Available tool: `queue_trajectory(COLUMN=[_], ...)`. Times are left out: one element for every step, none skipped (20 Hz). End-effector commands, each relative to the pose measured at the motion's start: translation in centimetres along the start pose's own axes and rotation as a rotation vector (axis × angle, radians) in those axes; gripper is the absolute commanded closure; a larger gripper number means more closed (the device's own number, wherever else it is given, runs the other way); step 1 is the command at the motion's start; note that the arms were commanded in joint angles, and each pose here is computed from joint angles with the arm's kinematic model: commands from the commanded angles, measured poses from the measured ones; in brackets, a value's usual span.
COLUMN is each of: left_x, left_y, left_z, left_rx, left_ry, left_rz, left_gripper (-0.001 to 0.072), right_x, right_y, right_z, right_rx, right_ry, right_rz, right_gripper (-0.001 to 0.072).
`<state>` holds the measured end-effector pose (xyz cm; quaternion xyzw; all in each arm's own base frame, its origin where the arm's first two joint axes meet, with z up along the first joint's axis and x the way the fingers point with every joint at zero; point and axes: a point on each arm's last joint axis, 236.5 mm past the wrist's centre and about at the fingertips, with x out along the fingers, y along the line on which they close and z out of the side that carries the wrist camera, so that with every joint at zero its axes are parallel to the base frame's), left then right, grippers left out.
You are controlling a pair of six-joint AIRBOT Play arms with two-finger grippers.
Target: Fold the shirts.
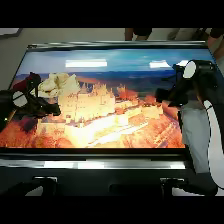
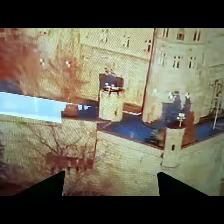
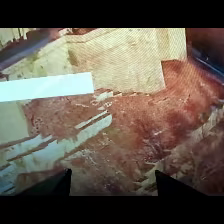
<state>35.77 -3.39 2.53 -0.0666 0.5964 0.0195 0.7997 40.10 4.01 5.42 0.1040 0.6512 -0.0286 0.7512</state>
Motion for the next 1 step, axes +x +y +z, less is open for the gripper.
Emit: queue_trajectory(left_x=[-0.02], left_y=[-0.02], left_z=[0.0], left_rx=[0.001], left_ry=[-0.001], left_rz=[0.0], left_gripper=[-0.0006], right_x=[0.02], right_y=[0.01], right_z=[-0.01], right_rx=[0.0], right_ry=[0.001], right_rz=[0.0], right_gripper=[0.0106])
